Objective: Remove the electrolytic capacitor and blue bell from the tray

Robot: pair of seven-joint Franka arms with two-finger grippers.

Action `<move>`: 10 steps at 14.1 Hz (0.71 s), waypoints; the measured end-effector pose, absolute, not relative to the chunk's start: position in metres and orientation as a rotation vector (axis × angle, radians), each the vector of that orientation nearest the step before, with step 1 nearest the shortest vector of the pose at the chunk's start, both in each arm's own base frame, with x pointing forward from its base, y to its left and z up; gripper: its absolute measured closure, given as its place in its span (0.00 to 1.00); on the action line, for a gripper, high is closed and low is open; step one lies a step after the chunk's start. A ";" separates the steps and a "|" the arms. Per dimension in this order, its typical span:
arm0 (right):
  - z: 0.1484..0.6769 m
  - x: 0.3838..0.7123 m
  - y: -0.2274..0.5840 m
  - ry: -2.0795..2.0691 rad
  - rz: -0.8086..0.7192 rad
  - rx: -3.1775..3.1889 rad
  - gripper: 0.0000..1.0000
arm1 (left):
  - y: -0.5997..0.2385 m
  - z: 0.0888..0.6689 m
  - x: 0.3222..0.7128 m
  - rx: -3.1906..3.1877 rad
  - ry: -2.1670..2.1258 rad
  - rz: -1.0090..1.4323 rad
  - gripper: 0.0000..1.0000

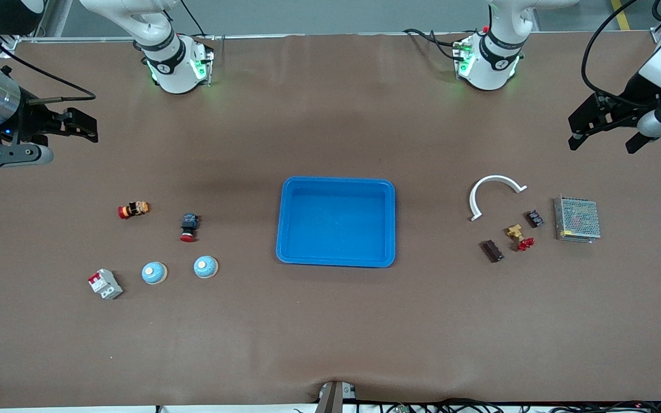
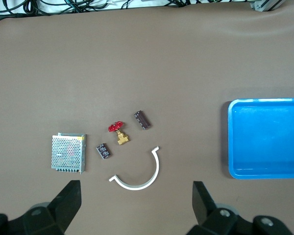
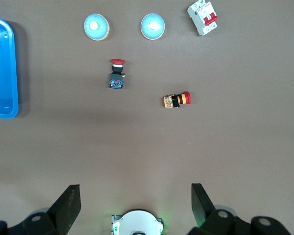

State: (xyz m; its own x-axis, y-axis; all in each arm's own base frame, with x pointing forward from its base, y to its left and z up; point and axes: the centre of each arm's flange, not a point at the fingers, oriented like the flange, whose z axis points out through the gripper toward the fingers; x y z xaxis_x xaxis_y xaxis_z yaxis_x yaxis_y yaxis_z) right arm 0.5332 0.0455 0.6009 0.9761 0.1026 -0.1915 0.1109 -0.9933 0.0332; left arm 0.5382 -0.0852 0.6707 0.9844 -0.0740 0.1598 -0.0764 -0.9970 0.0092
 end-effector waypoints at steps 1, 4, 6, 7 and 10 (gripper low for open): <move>0.601 0.533 0.045 0.165 -0.294 3.080 0.00 | -0.084 0.671 0.538 3.114 -0.115 0.250 0.00; 0.604 0.534 0.044 0.163 -0.285 3.081 0.00 | -0.081 0.671 0.539 3.115 -0.107 0.250 0.00; 0.607 0.534 0.043 0.158 -0.279 3.082 0.00 | -0.082 0.670 0.539 3.115 -0.110 0.248 0.00; 0.607 0.533 0.041 0.154 -0.282 3.082 0.00 | -0.083 0.670 0.539 3.115 -0.111 0.247 0.00; 0.608 0.532 0.035 0.135 -0.307 3.082 0.00 | -0.083 0.669 0.539 3.115 -0.101 0.246 0.00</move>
